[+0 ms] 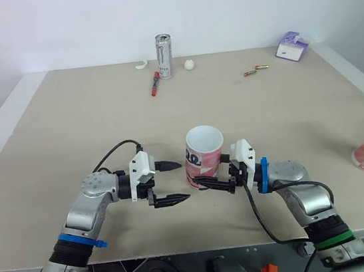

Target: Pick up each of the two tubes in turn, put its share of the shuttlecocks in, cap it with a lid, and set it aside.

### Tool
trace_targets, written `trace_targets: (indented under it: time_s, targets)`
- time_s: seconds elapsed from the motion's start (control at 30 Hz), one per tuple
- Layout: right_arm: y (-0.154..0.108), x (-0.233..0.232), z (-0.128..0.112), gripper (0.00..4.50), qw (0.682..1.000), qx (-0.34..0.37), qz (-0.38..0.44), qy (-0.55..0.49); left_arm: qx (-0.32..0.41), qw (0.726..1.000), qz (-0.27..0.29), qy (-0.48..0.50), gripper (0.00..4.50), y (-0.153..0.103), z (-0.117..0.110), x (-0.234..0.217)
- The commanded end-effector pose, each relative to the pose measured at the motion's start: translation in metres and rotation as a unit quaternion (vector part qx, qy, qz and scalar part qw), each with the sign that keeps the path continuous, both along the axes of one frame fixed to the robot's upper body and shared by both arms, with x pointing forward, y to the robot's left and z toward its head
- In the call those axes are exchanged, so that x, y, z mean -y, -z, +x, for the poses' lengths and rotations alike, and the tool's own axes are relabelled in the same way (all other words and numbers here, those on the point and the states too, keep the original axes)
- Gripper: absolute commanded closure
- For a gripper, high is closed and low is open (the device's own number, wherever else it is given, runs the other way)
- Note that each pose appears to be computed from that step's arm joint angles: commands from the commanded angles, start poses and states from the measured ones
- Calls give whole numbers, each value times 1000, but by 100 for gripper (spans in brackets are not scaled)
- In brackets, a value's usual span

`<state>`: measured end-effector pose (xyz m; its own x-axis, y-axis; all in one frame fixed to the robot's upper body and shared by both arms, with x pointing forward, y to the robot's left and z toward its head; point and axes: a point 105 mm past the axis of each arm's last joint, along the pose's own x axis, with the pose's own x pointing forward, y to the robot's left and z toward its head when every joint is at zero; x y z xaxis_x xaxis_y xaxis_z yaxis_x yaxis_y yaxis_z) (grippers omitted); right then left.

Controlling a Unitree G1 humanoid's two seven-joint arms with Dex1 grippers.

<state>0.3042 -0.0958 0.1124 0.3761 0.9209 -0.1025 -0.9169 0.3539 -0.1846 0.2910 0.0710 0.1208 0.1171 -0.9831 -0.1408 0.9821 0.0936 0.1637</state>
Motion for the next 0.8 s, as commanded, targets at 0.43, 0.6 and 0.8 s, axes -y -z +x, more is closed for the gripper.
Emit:
trace_targets:
  time_s: [0.43,0.6,0.8]
  targets:
    - [-52,163,16,122,879,65,113,460,21,999,-14,20,0,-9,-5,7]
    - [-39,226,11,122,788,65,88,606,20,999,-15,27,0,-9,-6,10]
    - [-22,256,9,122,742,54,62,666,22,999,-19,28,0,-11,-5,13]
